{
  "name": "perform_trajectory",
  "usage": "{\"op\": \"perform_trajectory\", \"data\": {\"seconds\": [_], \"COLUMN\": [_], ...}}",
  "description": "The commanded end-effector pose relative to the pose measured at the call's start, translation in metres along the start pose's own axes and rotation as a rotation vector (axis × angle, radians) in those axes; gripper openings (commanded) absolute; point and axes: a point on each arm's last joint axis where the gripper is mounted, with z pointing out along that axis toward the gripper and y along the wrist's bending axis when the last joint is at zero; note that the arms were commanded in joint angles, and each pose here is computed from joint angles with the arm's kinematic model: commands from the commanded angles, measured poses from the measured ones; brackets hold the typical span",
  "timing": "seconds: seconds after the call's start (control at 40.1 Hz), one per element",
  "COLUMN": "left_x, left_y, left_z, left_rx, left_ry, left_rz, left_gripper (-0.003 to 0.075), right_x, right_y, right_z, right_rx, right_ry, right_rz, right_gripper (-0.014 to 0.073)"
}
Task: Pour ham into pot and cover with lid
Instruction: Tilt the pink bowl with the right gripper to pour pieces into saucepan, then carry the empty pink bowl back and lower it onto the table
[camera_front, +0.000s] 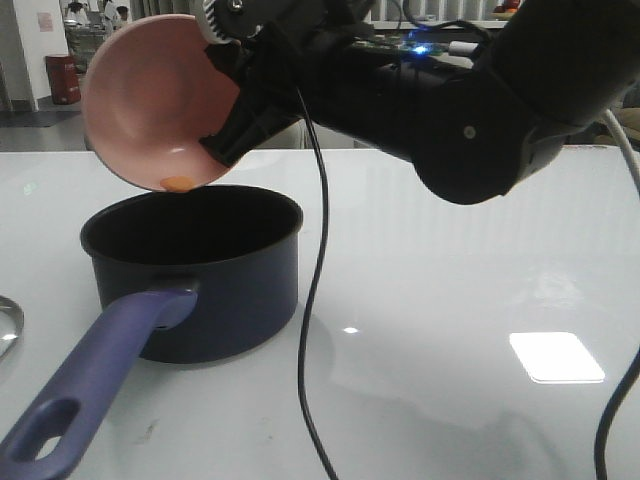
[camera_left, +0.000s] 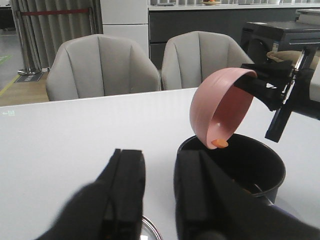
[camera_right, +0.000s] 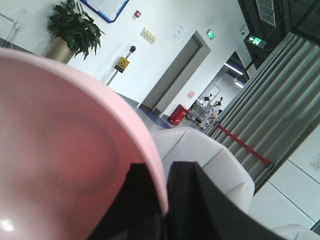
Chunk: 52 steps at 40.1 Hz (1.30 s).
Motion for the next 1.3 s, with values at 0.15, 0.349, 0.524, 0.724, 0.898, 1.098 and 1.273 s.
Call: {"op": "perform_trajectory", "data": {"seconds": [0.15, 0.349, 0.524, 0.724, 0.898, 1.098, 1.273], "left_x": [-0.014, -0.014, -0.014, -0.014, -0.014, -0.014, -0.014], "left_y": [0.0, 0.0, 0.0, 0.0, 0.0, 0.0, 0.0], "left_z": [-0.002, -0.002, -0.002, -0.002, -0.002, -0.002, -0.002], "left_rx": [0.009, 0.009, 0.009, 0.009, 0.009, 0.009, 0.009], "left_ry": [-0.093, -0.093, -0.093, -0.093, -0.093, -0.093, -0.093], "left_rz": [-0.001, -0.001, -0.001, -0.001, -0.001, -0.001, -0.001], "left_gripper": [0.0227, 0.0227, 0.0227, 0.0227, 0.0227, 0.0227, 0.0227], "right_x": [-0.04, -0.039, -0.039, -0.065, -0.09, -0.096, -0.078], "right_y": [-0.027, -0.03, -0.049, -0.076, -0.104, -0.147, -0.176], "right_z": [0.0, 0.0, -0.001, -0.002, -0.015, -0.05, -0.084], "right_rx": [0.153, 0.172, 0.281, 0.221, 0.09, 0.076, 0.101], "right_ry": [-0.234, -0.223, -0.155, 0.109, 0.374, 0.61, 0.824], "right_rz": [-0.058, 0.002, 0.305, 0.492, 0.55, 0.64, 0.703], "right_gripper": [0.0139, 0.0139, 0.0139, 0.0139, 0.0139, 0.0139, 0.0139]}}
